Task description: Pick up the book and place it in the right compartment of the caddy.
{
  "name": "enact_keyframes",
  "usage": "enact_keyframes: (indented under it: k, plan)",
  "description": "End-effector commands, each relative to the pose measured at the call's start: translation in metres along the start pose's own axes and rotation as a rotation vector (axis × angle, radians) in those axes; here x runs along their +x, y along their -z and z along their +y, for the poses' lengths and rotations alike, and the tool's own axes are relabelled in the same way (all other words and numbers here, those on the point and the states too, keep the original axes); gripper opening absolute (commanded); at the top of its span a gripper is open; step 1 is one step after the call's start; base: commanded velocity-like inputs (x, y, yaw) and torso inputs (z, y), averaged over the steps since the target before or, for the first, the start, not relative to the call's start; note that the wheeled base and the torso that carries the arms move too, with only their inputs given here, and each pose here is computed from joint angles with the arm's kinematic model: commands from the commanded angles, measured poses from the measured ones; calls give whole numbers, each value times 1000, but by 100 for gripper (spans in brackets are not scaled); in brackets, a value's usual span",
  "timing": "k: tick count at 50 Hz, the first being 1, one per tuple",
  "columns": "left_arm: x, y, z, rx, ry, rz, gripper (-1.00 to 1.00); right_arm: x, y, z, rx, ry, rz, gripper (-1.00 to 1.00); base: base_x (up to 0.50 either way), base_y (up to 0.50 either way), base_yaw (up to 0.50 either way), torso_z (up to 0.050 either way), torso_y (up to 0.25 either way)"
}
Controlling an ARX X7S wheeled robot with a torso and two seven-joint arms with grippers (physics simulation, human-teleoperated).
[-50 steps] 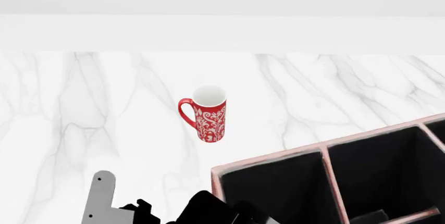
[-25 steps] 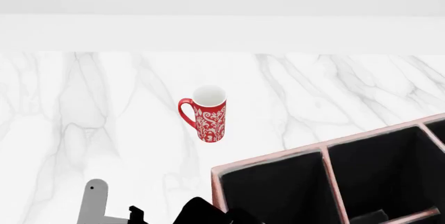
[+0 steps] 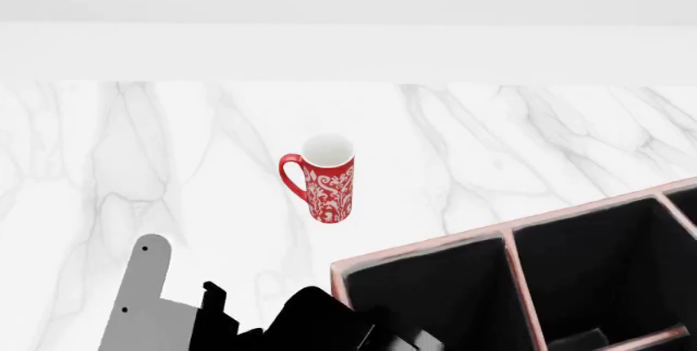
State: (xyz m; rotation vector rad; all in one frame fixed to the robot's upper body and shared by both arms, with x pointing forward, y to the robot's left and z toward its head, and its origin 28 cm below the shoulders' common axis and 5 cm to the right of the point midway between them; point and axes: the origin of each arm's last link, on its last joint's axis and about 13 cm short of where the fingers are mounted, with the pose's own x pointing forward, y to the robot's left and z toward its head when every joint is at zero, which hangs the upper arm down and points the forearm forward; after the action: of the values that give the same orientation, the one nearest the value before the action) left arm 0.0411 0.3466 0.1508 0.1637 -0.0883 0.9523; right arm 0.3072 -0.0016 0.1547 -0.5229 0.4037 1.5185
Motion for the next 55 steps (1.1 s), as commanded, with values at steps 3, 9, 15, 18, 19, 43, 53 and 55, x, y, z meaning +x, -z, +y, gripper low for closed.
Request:
enact_keyframes:
  k: [3,9,15,18,19,43,53,55]
  plan:
    - [1,1,0,-1,2,1,100,-26,-37,-3,39,175,-99,-100,0,0,0,0,0]
    - [1,0,0,-2,4,0,100,-47,-60,-3,69,238,-121,-100,0,0,0,0,2]
    - [0,0,2,-4,0,-1,100,-69,-84,-3,116,310,-116,-100,0,0,0,0,0]
    - [0,0,2,-5,-1,-1,100,-80,-94,-4,123,354,-129,-100,0,0,0,0,3]
    - [0,0,2,-6,-1,-2,100,-85,-98,-5,123,387,-145,-100,0,0,0,0,0]
    - [1,0,1,-9,8,-5,100,-174,-117,-38,281,918,-263,-100,0,0,0,0,1]
    - [1,-2,0,-11,12,-9,100,-208,-103,-49,377,1099,-282,-100,0,0,0,0,1]
    - [1,-3,0,-10,13,-11,100,-216,-101,-49,394,1134,-279,-100,0,0,0,0,0]
